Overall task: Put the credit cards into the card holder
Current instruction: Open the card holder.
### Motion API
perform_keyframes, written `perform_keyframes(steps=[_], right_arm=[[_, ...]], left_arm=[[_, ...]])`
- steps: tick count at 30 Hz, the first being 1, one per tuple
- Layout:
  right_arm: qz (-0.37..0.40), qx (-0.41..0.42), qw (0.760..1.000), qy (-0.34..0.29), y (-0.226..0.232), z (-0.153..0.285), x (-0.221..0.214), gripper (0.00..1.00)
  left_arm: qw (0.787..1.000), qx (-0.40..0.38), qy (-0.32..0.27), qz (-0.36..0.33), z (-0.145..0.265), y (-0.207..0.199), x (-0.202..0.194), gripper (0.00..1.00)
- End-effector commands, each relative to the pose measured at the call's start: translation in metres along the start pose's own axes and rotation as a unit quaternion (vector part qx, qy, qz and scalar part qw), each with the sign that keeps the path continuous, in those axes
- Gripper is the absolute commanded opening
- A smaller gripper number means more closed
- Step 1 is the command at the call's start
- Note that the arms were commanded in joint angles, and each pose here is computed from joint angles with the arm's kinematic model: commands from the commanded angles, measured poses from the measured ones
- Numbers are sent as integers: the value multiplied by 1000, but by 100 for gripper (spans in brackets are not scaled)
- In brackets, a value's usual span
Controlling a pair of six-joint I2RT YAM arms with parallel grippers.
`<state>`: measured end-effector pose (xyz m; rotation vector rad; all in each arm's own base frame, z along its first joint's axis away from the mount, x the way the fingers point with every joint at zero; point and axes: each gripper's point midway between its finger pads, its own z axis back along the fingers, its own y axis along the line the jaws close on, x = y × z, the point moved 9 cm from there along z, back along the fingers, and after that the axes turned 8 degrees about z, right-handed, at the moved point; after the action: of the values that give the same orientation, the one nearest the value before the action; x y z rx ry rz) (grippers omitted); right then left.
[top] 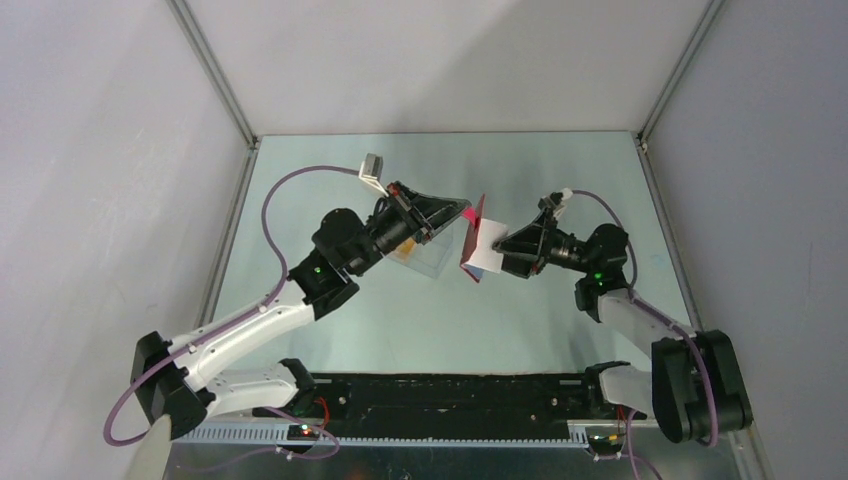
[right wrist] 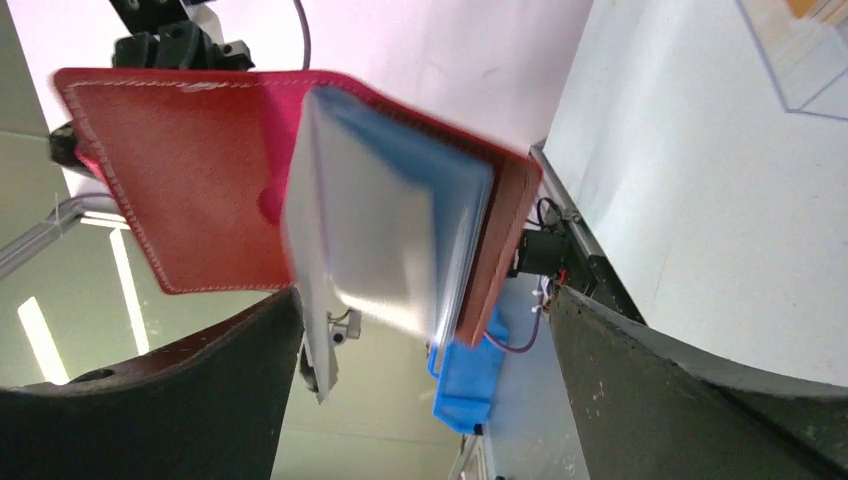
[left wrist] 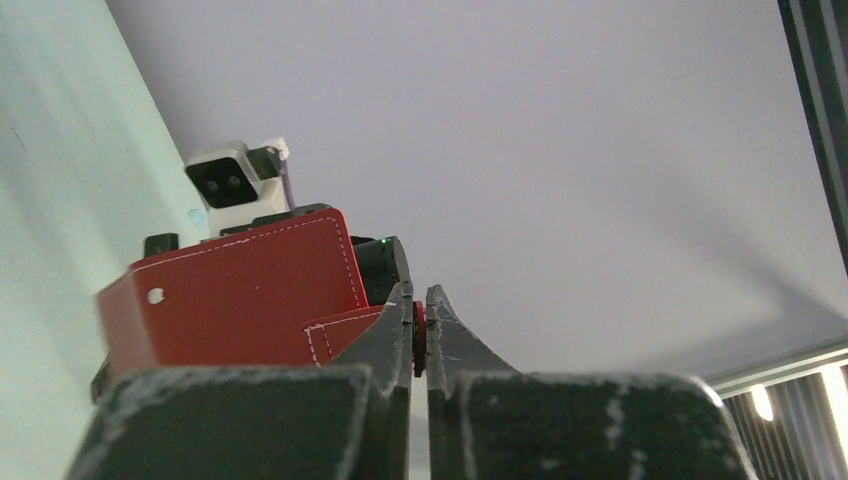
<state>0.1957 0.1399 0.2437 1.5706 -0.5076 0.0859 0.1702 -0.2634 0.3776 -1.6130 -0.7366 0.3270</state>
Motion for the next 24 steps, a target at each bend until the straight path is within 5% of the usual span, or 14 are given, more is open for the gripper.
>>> perform_keyframes(steps=[1, 9, 24], right_arm=[[23, -28, 999, -19, 5, 19, 0, 98], [9, -89, 995, -43, -10, 39, -4, 99], [58, 13, 998, -33, 20, 26, 6, 91]], left_arm=[[999, -38, -5, -7, -3, -16, 6, 0], [998, -61, 10, -6, -11, -35, 6, 0], [995, -93, 22, 0, -11, -55, 8, 0]])
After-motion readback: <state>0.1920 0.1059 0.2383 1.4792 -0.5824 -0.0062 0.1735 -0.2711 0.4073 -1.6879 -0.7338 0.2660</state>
